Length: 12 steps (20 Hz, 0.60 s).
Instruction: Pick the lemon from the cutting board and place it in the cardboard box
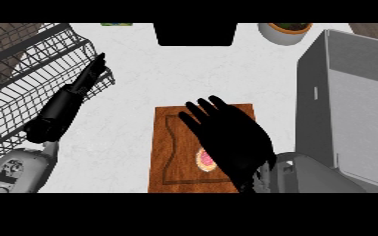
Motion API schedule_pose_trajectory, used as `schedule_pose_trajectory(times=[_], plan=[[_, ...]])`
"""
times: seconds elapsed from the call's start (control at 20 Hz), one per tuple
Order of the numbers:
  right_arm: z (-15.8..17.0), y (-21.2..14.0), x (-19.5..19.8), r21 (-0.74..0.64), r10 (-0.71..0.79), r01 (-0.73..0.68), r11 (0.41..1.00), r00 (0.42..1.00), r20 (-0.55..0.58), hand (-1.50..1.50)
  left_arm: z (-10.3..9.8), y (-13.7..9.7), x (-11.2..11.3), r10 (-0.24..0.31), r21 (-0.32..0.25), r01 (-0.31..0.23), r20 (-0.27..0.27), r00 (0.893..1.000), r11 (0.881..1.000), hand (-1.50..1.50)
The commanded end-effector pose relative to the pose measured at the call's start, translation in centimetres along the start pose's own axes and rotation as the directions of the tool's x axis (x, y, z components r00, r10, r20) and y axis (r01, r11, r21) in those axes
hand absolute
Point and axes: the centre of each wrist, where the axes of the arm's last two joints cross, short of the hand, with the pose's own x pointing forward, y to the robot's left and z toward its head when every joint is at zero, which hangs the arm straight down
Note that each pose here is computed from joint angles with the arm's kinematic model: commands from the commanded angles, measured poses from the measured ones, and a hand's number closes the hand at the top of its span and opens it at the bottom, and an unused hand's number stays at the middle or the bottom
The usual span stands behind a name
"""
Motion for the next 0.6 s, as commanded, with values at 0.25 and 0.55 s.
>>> schedule_pose_trajectory(times=[0.25, 0.55], plan=[[-1.9, 2.4, 0.2, 0.021, 0.074, -0.073, 0.997, 0.993, -0.087, -1.50, -0.1, 0.0, -0.4, 0.018, 0.022, -0.018, 0.009, 1.000, 1.000, 0.00], [-2.4, 4.0, 1.0, 0.007, 0.080, -0.079, 0.997, 0.991, -0.112, -1.50, 2.1, -0.3, 0.0, 0.010, 0.004, -0.010, -0.004, 1.000, 1.000, 0.00]])
